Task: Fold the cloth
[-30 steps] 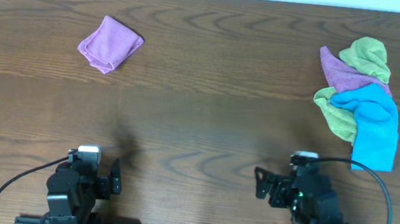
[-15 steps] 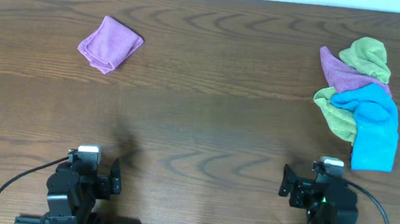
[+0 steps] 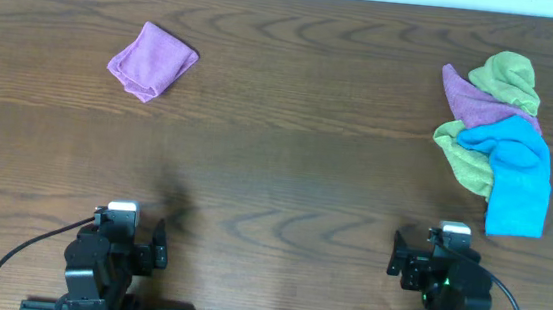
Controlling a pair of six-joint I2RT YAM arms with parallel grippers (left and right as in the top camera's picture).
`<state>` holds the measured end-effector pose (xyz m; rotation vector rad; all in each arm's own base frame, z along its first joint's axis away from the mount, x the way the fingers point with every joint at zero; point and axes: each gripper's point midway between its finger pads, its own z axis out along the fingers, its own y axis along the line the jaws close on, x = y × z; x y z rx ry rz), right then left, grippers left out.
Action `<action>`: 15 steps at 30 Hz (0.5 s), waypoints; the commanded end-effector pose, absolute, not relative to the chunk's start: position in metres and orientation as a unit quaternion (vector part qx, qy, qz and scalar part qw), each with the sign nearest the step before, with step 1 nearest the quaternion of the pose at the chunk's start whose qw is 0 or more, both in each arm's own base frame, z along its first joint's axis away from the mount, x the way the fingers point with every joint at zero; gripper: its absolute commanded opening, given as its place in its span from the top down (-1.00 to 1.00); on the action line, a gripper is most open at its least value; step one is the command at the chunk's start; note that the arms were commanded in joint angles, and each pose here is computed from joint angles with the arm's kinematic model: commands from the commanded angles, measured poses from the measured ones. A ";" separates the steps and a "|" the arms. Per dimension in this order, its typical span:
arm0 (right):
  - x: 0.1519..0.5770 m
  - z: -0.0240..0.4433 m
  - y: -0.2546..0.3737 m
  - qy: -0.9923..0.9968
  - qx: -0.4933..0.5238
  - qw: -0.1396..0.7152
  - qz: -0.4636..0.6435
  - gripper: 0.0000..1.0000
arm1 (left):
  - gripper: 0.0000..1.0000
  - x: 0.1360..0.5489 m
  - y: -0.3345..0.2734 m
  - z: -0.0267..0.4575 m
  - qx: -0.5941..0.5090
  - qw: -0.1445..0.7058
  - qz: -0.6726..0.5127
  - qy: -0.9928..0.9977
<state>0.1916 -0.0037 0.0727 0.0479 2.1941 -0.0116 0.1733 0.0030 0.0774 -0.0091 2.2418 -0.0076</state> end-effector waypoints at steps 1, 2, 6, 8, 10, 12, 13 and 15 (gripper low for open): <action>0.192 0.073 -0.008 0.886 0.013 0.463 -0.018 -0.99 | -0.90 0.165 0.005 0.053 0.002 0.400 0.008 0.917; 0.192 0.074 -0.009 0.885 0.015 0.465 -0.020 -0.98 | -0.90 0.165 0.005 0.053 0.002 0.400 0.008 0.917; 0.192 0.076 -0.011 0.882 0.016 0.470 -0.023 -0.99 | -0.90 0.165 0.005 0.053 0.002 0.400 0.008 0.917; 0.192 0.076 -0.011 0.882 0.016 0.470 -0.023 -0.99 | -0.90 0.165 0.005 0.053 0.002 0.400 0.008 0.917; 0.192 0.076 -0.011 0.882 0.016 0.470 -0.023 -0.99 | -0.91 0.165 0.005 0.053 0.002 0.400 0.008 0.917; 0.193 0.076 -0.011 0.882 0.016 0.470 -0.023 -0.99 | -0.91 0.165 0.005 0.053 0.002 0.400 0.008 0.917; 0.193 0.076 -0.011 0.882 0.016 0.470 -0.023 -0.99 | -0.91 0.165 0.005 0.053 0.002 0.400 0.008 0.917; 0.193 0.076 -0.011 0.882 0.016 0.470 -0.023 -0.98 | -0.90 0.165 0.005 0.053 0.002 0.400 0.008 0.917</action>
